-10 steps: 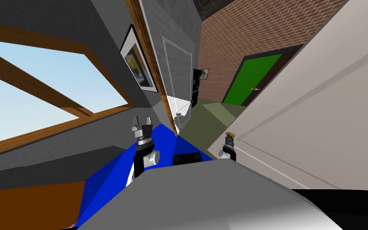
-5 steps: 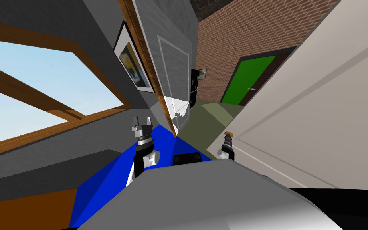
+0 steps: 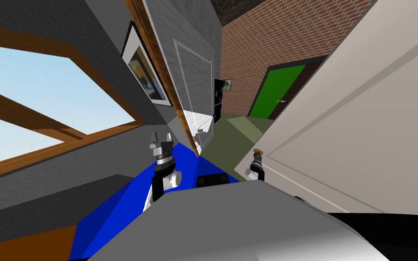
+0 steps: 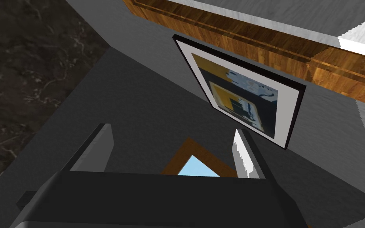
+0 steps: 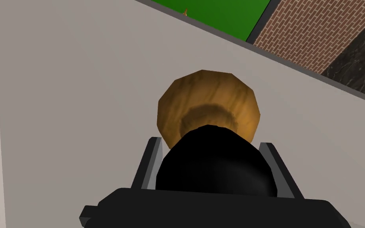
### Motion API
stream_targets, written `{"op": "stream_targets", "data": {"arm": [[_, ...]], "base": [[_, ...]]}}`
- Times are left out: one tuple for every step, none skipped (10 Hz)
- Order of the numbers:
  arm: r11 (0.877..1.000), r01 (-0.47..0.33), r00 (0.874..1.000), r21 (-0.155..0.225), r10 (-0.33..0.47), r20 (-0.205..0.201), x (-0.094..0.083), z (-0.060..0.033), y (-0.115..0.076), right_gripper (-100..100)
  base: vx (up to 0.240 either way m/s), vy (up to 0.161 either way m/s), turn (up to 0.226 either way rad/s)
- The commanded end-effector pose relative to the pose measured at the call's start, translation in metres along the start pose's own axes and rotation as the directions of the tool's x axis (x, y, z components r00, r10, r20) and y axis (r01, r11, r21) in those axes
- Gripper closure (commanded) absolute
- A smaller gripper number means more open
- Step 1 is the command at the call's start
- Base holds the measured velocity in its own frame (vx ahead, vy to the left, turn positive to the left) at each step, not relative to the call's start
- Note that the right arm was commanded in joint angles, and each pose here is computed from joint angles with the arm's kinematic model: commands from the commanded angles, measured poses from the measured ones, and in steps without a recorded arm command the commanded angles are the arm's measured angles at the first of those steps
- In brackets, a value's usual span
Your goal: Push the door open
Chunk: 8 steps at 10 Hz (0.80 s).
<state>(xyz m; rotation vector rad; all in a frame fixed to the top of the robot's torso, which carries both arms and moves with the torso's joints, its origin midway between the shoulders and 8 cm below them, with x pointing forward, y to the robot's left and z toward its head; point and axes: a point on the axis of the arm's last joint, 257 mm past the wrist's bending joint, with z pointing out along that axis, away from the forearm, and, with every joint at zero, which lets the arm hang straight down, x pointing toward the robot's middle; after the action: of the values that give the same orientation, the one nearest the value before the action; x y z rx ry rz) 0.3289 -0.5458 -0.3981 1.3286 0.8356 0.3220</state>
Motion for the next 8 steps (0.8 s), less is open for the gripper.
{"op": "stream_targets", "data": {"arm": [[0.999,-0.041,0.999,0.001,0.041,0.007,-0.003,0.0007,0.000,100],[0.997,-0.082,0.997,0.000,0.082,0.007,0.001,0.0006,0.001,100],[0.996,-0.091,0.996,0.000,0.091,0.007,0.001,0.0006,0.001,100],[0.990,-0.139,0.990,0.000,0.139,0.006,0.005,0.0005,0.002,100],[0.985,-0.173,0.985,0.000,0.173,0.005,0.008,0.0004,0.003,100],[0.982,-0.190,0.982,0.000,0.190,0.005,0.008,0.0004,0.003,100],[0.973,-0.231,0.973,0.000,0.231,0.004,0.012,0.0003,0.005,100],[0.971,-0.239,0.971,0.000,0.239,0.004,0.012,0.0003,0.005,100]], "base": [[0.047,-0.021,-0.032],[0.041,-0.031,-0.070],[0.033,-0.022,-0.028],[0.035,-0.027,-0.054],[0.047,-0.037,-0.100],[0.040,-0.025,-0.047],[0.046,-0.027,-0.059],[0.041,-0.024,-0.031]]}}
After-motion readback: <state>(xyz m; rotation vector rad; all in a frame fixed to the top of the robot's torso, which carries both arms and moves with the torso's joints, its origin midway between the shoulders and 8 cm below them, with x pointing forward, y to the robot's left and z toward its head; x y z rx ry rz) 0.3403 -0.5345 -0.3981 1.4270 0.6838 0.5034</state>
